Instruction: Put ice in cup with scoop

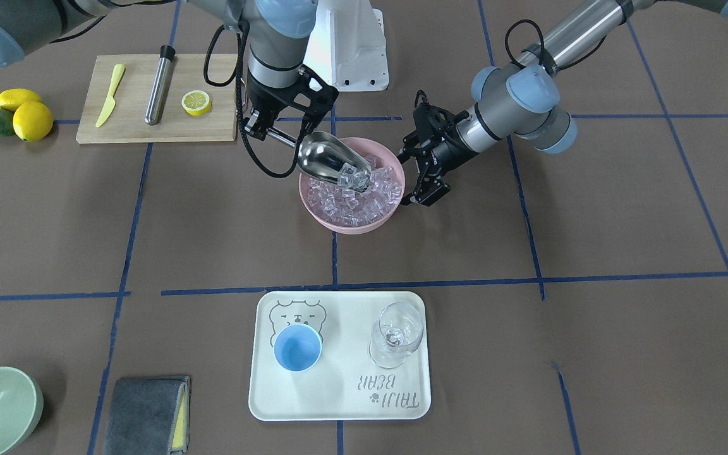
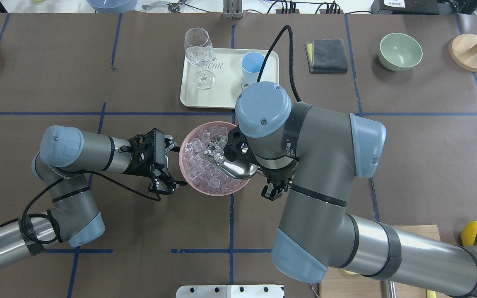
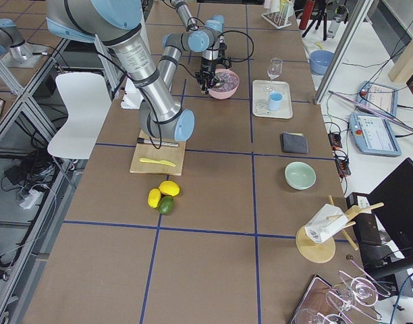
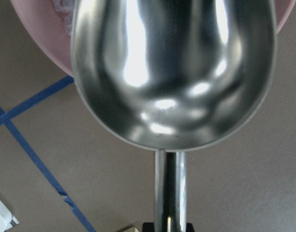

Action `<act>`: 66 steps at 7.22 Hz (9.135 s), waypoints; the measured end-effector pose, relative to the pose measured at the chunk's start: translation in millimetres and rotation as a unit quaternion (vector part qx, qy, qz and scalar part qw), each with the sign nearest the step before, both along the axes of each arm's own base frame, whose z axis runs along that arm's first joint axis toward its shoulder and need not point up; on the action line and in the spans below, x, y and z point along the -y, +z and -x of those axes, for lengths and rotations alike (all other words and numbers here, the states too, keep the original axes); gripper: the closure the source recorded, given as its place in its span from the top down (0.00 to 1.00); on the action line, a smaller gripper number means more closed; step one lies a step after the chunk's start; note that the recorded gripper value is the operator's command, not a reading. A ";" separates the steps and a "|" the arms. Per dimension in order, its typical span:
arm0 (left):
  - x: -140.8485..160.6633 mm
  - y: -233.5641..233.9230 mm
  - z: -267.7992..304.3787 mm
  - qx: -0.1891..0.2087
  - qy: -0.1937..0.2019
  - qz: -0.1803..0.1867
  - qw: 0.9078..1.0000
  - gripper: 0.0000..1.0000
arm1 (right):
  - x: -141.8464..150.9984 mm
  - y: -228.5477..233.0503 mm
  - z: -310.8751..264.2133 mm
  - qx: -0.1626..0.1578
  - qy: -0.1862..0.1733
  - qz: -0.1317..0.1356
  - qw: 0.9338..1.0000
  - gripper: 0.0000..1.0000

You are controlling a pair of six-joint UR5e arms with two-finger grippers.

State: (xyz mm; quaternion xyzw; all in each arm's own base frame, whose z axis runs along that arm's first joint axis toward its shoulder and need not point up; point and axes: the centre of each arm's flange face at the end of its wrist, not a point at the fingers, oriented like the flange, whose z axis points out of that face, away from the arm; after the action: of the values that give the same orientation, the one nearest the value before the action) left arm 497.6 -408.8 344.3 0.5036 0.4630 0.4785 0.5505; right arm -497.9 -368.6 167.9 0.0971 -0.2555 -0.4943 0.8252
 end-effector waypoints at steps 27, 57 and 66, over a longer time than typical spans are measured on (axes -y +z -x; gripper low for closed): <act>1.2 8.2 1.8 0.006 -0.002 0.005 1.000 1.00 | 254.1 -15.4 -16.5 -0.106 0.221 0.309 0.919 0.00; 8.0 7.0 10.7 0.004 -0.010 0.013 1.000 1.00 | 200.4 -30.9 -112.2 -0.098 0.208 0.252 0.940 0.00; 140.4 18.1 201.9 0.159 -0.181 0.111 0.964 1.00 | 104.1 51.2 -204.8 -0.057 0.256 0.248 0.933 0.00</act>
State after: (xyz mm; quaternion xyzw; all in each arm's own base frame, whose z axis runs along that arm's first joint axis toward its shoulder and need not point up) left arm 295.7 -549.2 362.4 0.4320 0.3211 0.3907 0.7467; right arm -293.1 -472.7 219.1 -0.0770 -0.2894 -0.1920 0.9346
